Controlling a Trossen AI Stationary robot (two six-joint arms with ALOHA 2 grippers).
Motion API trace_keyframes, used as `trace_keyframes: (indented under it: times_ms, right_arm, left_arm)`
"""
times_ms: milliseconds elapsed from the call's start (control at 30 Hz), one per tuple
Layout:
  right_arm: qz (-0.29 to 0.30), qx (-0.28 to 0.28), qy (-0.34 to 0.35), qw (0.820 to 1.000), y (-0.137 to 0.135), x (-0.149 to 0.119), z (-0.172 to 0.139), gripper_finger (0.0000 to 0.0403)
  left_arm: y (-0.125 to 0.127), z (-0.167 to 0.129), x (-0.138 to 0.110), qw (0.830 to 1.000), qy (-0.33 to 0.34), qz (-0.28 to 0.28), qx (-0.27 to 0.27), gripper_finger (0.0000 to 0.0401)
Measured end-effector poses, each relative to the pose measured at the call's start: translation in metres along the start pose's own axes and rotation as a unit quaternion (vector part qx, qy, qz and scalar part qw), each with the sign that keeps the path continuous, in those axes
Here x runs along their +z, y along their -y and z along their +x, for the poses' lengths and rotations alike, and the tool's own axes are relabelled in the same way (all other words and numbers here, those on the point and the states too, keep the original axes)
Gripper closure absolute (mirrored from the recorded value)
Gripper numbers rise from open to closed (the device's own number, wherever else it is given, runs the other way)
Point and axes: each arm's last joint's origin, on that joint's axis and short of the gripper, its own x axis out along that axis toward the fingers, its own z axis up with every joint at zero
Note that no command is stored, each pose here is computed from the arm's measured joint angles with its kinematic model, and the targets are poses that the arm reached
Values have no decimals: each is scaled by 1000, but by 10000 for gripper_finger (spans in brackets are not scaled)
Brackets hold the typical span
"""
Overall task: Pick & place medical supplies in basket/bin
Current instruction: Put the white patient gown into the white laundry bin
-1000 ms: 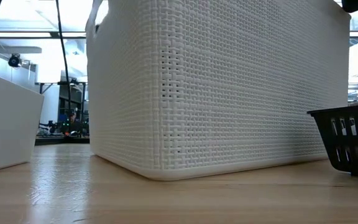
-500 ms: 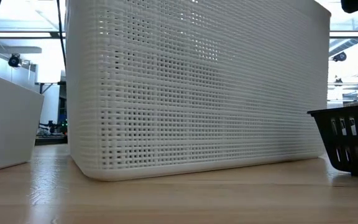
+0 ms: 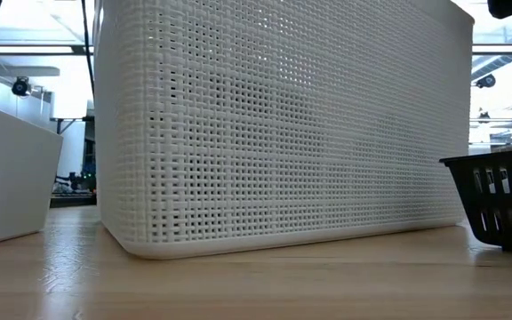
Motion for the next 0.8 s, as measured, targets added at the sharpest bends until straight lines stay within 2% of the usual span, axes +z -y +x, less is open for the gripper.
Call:
trace_keyframes:
  times_ms: [267, 500, 800]
  right_arm:
    - [0, 0, 0, 1000, 0, 0, 0, 35]
    - [0, 0, 0, 1000, 0, 0, 0, 35]
    - [0, 0, 0, 1000, 0, 0, 0, 35]
  left_arm:
    - [3, 4, -1, 1000, 5, -17, -5, 283]
    - [14, 20, -6, 1000, 4, -4, -14, 283]
    - [9, 20, -3, 1000, 13, -1, 11, 283]
